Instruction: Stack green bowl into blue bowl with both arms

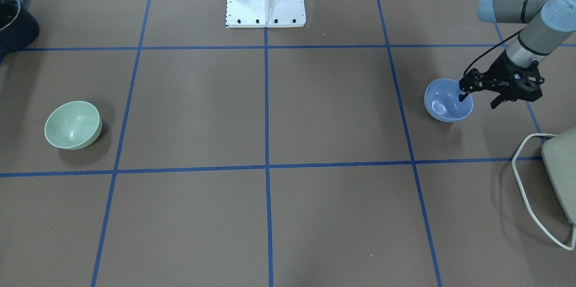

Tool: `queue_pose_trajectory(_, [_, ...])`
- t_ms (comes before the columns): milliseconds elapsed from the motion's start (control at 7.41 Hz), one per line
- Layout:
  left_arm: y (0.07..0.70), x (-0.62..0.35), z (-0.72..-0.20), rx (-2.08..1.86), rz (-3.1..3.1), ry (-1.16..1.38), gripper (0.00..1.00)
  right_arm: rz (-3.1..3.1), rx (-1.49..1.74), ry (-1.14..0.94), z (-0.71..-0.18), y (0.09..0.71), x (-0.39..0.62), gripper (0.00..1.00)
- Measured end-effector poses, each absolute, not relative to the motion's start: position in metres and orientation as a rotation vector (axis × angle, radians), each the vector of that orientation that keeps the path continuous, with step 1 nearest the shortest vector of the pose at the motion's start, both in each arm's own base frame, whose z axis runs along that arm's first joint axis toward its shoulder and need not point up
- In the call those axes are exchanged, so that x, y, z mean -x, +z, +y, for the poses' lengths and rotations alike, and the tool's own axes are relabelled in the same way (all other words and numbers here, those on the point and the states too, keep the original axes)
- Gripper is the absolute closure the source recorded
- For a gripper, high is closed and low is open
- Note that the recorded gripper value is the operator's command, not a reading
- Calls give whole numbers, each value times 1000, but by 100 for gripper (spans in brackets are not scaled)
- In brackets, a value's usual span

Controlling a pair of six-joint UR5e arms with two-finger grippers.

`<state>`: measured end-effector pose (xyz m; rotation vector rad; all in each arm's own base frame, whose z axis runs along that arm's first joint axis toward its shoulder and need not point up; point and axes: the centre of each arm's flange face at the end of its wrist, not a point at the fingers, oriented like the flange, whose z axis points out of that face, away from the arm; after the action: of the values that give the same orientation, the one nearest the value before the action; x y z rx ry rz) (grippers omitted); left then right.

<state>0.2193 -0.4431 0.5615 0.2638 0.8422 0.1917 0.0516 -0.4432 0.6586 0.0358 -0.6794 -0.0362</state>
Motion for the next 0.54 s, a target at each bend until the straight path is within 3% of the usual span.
queue_pose_trajectory(135, [563, -225, -440, -263, 838, 204, 85, -680, -38, -37, -443, 661, -52, 0])
queue_pose_trajectory(270, [563, -229, -438, -261, 836, 212, 86, -680, -39, -38, -443, 662, -52, 0])
queue_pose_trajectory(540, [564, -231, -437, -260, 835, 217, 100, -680, -39, -37, -443, 663, -52, 0])
